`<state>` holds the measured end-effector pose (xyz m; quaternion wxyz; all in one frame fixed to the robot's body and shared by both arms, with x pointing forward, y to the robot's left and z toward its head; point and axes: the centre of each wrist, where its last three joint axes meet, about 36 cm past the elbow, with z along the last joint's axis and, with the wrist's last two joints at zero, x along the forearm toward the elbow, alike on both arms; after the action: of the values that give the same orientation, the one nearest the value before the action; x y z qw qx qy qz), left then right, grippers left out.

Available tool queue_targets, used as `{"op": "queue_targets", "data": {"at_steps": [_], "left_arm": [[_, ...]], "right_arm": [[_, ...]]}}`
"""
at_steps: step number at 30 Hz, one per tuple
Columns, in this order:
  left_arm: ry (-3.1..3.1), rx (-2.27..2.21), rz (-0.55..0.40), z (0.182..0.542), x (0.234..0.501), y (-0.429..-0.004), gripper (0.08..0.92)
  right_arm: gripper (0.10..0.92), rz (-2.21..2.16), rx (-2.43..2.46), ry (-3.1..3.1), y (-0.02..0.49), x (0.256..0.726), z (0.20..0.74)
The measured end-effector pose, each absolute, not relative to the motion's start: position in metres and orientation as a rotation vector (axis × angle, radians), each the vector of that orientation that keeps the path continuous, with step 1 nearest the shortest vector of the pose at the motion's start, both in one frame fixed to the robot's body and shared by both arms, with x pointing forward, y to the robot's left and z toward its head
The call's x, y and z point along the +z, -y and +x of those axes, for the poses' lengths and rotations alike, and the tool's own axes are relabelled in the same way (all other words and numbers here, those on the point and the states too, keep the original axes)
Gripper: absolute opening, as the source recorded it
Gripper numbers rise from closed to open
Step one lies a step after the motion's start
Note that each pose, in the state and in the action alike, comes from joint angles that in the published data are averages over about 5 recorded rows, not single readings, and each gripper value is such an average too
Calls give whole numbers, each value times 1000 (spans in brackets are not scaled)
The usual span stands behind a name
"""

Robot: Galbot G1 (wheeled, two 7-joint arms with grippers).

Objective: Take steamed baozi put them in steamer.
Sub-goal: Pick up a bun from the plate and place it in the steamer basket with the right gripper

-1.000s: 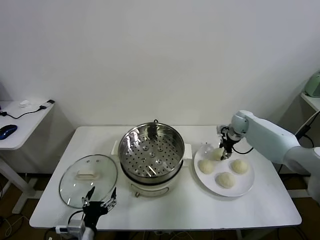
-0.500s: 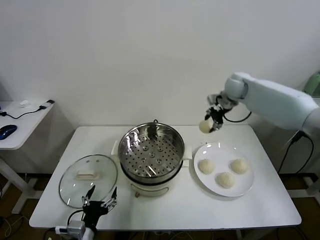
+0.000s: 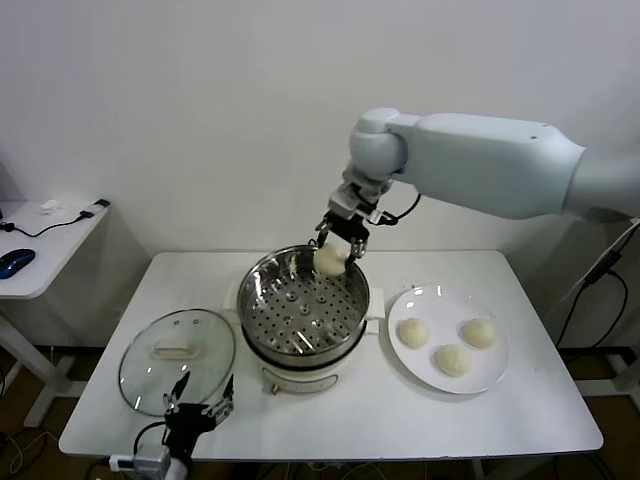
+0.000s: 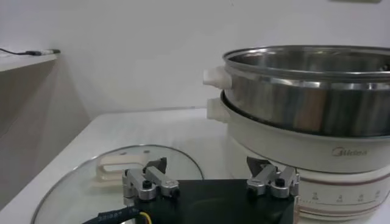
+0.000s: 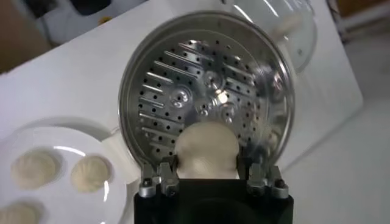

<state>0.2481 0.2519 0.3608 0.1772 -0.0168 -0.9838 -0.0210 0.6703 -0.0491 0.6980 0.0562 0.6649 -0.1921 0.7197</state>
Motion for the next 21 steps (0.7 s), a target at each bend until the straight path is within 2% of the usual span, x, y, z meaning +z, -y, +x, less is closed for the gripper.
{"op": "queue_targets", "data": {"at_steps": [21], "left_arm": [[2779,-62,-46,248,355,-251,823]], "right_arm": [[636,2081,2317,407,11,597,723]]}}
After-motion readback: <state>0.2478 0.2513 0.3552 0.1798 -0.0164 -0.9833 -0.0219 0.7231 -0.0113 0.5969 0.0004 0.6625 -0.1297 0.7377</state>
